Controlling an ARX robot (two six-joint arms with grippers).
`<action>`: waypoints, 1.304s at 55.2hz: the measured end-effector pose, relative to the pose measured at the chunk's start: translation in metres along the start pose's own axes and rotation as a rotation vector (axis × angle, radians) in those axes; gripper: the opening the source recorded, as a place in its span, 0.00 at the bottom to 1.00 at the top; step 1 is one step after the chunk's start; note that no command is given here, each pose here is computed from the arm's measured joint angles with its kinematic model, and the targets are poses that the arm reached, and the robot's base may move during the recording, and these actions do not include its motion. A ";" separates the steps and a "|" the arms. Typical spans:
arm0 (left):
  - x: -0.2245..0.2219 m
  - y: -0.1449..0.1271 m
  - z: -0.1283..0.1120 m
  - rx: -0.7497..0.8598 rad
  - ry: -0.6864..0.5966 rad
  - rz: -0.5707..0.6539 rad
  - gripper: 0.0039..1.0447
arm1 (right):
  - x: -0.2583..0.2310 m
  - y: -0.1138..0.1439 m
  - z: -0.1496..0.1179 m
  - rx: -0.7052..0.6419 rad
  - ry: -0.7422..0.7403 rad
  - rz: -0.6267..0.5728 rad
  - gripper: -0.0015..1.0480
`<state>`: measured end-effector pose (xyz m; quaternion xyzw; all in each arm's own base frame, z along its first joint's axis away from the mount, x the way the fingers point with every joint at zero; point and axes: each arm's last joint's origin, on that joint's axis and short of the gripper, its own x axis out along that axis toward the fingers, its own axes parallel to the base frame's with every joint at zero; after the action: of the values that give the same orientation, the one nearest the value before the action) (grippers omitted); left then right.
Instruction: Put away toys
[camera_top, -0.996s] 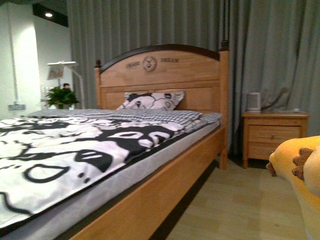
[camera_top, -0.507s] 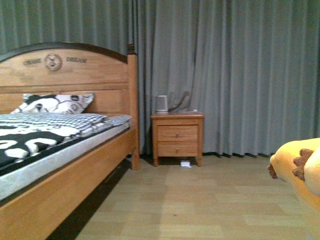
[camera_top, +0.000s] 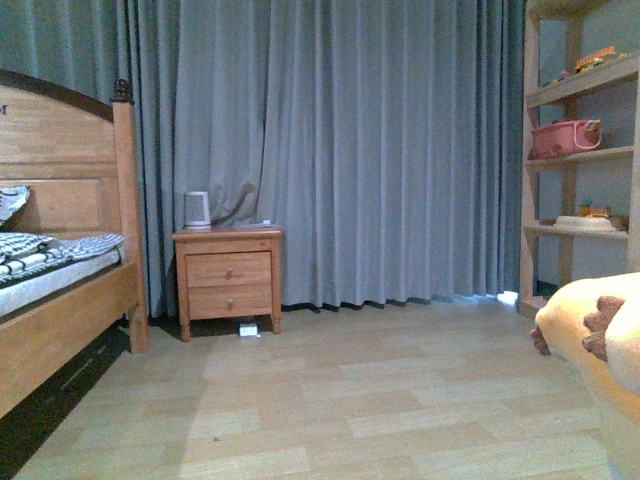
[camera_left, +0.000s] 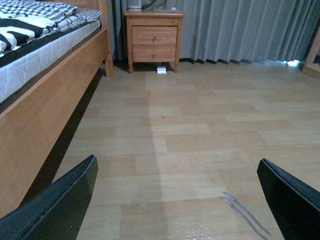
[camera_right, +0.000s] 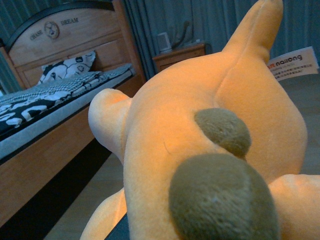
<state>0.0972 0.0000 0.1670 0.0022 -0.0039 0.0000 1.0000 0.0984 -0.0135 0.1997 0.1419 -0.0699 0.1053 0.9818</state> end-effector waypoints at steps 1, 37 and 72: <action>0.000 0.000 0.000 0.000 0.000 0.000 0.95 | 0.000 0.000 0.000 0.000 0.000 0.001 0.17; 0.000 0.000 0.000 -0.001 0.000 0.000 0.95 | 0.000 0.000 0.000 0.000 0.000 -0.001 0.17; 0.000 0.000 0.000 -0.002 -0.001 0.000 0.95 | 0.000 0.000 0.000 0.000 -0.001 -0.001 0.17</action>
<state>0.0971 0.0000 0.1670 0.0014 -0.0043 0.0000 1.0000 0.0984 -0.0133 0.1997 0.1420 -0.0701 0.1047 0.9818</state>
